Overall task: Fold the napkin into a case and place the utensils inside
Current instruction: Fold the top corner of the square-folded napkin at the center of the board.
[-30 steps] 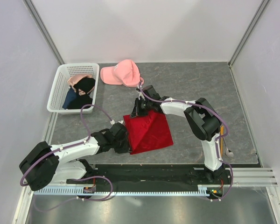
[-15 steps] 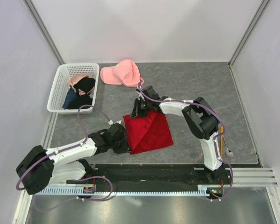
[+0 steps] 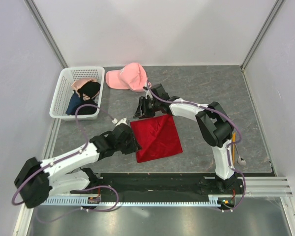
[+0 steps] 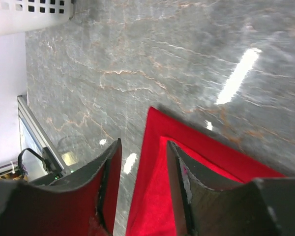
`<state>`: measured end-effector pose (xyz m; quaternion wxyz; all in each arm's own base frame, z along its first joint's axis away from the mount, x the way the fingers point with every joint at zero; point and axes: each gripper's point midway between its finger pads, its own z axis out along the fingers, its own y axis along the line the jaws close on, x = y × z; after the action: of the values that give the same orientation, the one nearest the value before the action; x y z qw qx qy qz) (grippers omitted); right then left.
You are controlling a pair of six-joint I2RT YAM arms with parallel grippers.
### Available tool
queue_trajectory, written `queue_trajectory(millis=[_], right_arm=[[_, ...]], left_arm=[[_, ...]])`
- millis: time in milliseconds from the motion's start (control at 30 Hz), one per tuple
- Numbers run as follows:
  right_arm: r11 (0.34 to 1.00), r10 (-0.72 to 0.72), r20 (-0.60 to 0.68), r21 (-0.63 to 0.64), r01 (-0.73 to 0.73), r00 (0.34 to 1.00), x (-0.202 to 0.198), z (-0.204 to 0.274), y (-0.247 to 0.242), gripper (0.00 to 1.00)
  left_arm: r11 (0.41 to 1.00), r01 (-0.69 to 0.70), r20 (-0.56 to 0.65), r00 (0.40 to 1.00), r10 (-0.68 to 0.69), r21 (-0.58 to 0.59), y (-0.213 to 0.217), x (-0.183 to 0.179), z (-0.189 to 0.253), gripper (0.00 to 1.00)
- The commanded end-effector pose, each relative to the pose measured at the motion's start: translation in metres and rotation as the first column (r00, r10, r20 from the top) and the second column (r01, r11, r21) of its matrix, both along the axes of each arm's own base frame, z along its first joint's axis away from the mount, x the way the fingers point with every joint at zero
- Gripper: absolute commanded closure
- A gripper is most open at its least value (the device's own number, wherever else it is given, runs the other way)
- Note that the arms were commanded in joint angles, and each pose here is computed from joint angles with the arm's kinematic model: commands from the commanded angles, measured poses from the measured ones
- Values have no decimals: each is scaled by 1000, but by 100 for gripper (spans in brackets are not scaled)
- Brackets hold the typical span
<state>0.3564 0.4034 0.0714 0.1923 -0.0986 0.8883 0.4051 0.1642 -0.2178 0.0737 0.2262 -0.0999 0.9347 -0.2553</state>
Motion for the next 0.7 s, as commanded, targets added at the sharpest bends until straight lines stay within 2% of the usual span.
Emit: queue_trajectory(millis=[0, 167, 367, 667], right_arm=[[1000, -31, 54, 4, 31, 998, 5, 34, -41, 50], [997, -63, 64, -29, 65, 996, -3, 37, -89, 51], [991, -96, 28, -86, 98, 995, -18, 12, -120, 69], [973, -121, 47, -191, 128, 991, -23, -4, -141, 74]], left_arm=[[989, 122, 58, 991, -117, -89, -45, 19, 22, 68], [981, 176, 46, 984, -172, -86, -62, 25, 11, 69], [975, 204, 15, 979, -203, -87, -71, 25, -3, 70], [972, 218, 20, 976, -217, -87, -73, 26, -3, 70]])
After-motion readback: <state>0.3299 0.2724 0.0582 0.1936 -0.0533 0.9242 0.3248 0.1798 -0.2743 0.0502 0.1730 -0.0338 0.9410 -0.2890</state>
